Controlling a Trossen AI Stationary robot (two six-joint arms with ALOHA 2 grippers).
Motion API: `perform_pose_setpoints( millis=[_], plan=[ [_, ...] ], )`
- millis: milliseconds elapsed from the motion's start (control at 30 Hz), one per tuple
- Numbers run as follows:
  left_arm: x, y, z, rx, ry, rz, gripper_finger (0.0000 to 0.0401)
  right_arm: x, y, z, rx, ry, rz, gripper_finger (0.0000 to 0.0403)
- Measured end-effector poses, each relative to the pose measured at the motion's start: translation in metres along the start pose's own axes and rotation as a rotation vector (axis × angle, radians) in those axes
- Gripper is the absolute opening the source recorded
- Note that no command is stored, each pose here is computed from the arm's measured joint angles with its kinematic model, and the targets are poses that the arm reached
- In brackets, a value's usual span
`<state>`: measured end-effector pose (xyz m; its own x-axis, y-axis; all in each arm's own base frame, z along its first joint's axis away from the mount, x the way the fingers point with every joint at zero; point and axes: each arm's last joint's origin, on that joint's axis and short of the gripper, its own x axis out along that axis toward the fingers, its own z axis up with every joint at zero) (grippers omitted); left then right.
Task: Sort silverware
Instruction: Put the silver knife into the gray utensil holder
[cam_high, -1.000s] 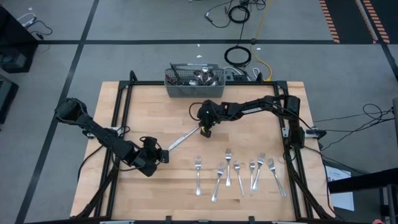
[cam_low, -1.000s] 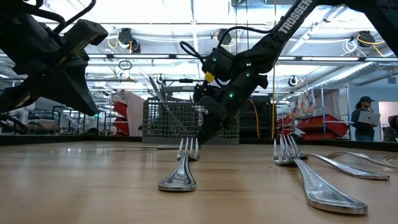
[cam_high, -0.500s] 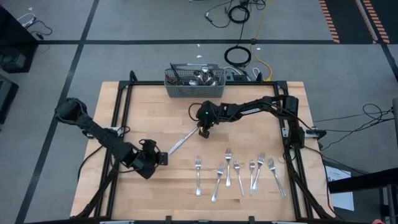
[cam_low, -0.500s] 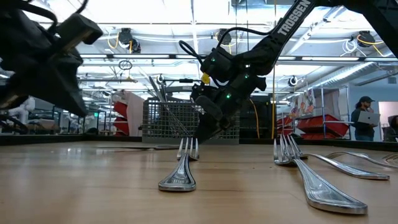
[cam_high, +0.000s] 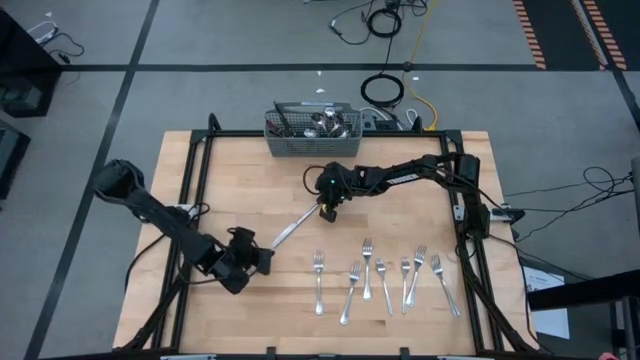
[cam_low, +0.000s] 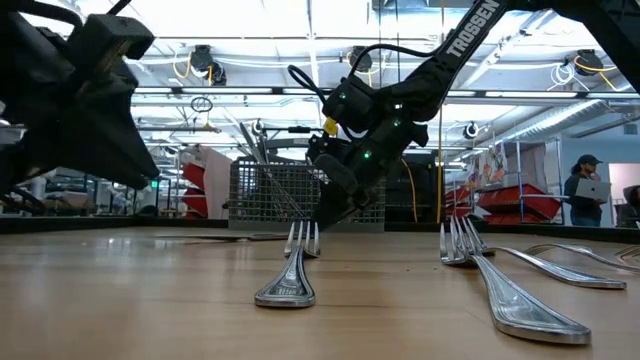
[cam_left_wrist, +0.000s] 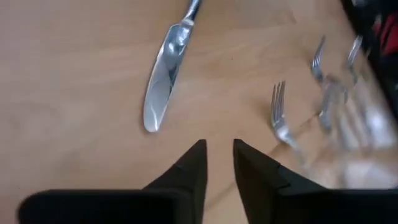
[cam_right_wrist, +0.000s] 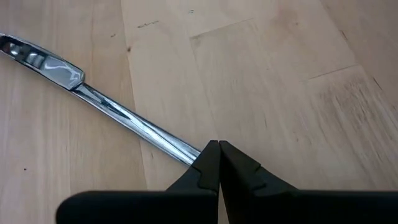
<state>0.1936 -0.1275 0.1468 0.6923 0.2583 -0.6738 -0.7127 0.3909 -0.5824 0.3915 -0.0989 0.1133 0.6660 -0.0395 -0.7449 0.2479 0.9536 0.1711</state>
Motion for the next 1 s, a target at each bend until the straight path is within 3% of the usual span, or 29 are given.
perform_pose_setpoints(
  millis=[67,167,333,500,733,1000],
  plan=[
    [0.002,0.000,-0.002,0.123,0.017,-0.002,0.0104,0.000,0.000,0.000,0.000,0.000,0.000,0.0000],
    [0.005,0.001,-0.007,0.402,0.099,-0.004,0.0128,0.000,0.000,0.000,0.006,0.000,0.000,0.0000],
    [0.011,0.004,-0.015,0.883,0.224,0.017,0.0134,0.000,0.001,0.000,0.032,0.002,0.018,0.0000],
    [0.018,0.014,-0.017,1.152,0.190,0.108,0.0134,0.000,0.002,-0.001,0.040,0.006,0.033,0.0000],
    [0.017,0.027,-0.009,1.309,0.104,0.279,0.0134,0.000,0.002,-0.001,0.048,0.006,0.034,0.0000],
    [0.025,0.031,-0.013,1.342,0.040,0.328,0.0134,0.000,0.002,-0.001,0.059,0.007,0.033,0.0000]
  ],
)
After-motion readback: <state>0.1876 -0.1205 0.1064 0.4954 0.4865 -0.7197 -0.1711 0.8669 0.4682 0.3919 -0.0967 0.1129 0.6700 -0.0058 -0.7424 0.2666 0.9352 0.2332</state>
